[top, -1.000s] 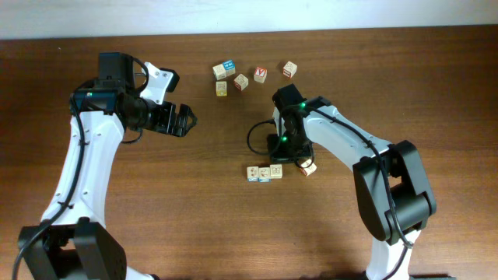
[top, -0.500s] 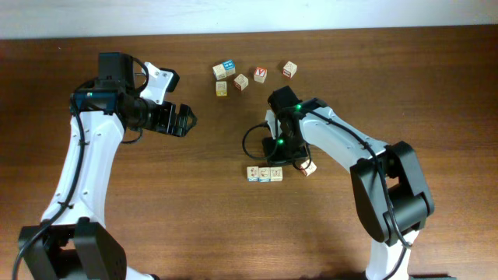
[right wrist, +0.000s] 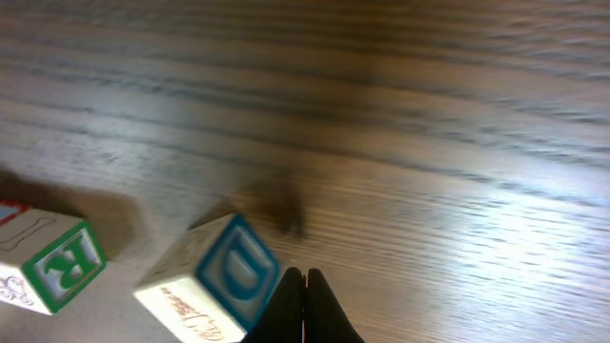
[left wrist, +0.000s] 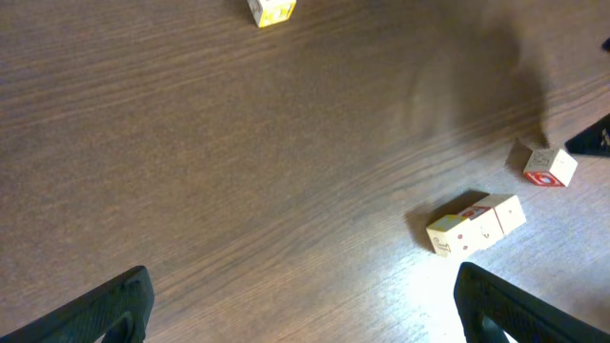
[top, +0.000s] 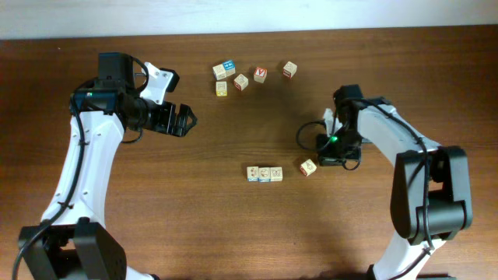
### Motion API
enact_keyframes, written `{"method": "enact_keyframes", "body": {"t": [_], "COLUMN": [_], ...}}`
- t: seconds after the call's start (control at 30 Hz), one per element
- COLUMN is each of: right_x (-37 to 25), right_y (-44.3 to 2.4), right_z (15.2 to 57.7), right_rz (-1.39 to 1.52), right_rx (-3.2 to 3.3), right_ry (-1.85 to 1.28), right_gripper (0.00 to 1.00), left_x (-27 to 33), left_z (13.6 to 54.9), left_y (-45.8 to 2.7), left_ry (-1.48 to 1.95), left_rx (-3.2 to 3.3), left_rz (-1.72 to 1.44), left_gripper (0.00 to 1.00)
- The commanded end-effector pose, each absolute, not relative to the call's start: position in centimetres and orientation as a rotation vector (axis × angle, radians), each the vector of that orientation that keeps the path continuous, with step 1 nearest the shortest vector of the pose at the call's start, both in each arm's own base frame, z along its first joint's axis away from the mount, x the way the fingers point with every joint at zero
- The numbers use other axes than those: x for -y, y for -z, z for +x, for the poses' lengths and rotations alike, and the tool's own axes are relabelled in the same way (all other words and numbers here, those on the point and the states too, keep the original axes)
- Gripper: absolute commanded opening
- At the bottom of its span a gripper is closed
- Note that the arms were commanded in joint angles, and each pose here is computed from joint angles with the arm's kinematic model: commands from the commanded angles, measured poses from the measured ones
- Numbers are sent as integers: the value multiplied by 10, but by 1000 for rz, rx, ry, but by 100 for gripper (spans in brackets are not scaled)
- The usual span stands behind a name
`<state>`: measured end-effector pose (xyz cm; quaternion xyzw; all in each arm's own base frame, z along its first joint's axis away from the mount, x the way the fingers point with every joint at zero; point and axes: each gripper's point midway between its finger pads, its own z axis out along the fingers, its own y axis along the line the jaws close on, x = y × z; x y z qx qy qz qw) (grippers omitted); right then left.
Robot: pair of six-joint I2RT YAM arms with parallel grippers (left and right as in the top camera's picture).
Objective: Rotate 4 blocks
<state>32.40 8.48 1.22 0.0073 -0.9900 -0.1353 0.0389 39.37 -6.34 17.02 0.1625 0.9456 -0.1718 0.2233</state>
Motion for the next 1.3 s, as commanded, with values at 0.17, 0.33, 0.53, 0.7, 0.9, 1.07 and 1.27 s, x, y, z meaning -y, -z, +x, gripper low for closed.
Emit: {"method": "enact_keyframes", "body": {"t": [0.17,0.33,0.53,0.7,0.9,1.07,1.27], "right_x": [-140,-171,-131,-136,-155,-151,-154], "right_y": [-17,-23,-52,-32,-20,-21,-23], "right_z": [312,317,333,306,297,283,271], "right_rz": [188,-8,-104,-34,1,-52,-36], "right_rx": [3001,2975,3041,2981,2963,2906,2861], "right_ry": [538,684,574,513,492,454,446], "right_gripper": [4,4,4,4,4,4,4], "left_x": [64,64,64,64,64,64,64], "left_z": [394,394,394,394,394,394,394], "left_y": [-171,-171,-171,-171,-171,-171,-171], "left_ry": [478,478,478,478,478,478,478], "left_rx": [-2606,-2606,-2606,-2606,-2606,-2606,-2606], "left_rz": [459,458,458,458,458,458,458], "left_gripper": [99,99,99,99,99,99,99]}}
